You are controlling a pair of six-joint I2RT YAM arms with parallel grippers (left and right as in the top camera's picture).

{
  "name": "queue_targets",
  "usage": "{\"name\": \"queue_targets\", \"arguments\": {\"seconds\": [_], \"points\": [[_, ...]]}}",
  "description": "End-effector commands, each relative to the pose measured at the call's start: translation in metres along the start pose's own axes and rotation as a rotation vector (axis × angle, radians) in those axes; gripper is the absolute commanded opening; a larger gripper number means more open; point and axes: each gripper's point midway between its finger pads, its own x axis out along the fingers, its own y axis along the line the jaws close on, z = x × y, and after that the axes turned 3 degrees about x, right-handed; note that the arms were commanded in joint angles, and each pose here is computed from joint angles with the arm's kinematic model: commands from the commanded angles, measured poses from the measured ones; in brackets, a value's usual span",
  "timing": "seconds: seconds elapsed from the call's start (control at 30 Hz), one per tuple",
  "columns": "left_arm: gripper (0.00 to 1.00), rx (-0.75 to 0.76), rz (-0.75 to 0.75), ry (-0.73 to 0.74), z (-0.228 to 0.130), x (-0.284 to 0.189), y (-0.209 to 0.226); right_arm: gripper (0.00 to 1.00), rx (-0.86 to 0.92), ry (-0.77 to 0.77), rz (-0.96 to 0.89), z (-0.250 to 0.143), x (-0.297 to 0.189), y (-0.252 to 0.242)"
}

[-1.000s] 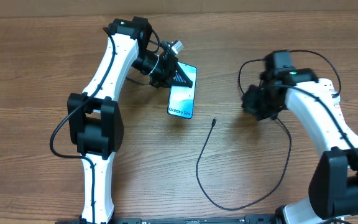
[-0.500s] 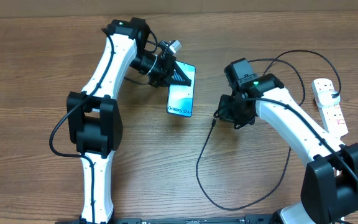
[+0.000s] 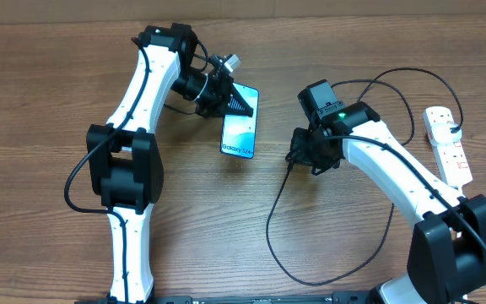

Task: Plug charger to phone and switch on socket
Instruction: 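Move the right gripper over the black cable's USB-C plug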

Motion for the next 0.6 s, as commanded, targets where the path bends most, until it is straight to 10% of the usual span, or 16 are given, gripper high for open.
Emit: {"name": "queue_targets", "arguments": {"seconds": [0.0, 0.57], "points": [[0.04, 0.061, -0.01, -0.009, 0.001, -0.003, -0.006, 0.3, 0.001, 0.0, 0.008, 0.0, -0.002, 0.003], [0.04, 0.049, -0.076, -0.05, 0.013, -0.001, -0.018, 0.54, 0.112, 0.05, 0.001, -0.016, 0.014, -0.006]]}}
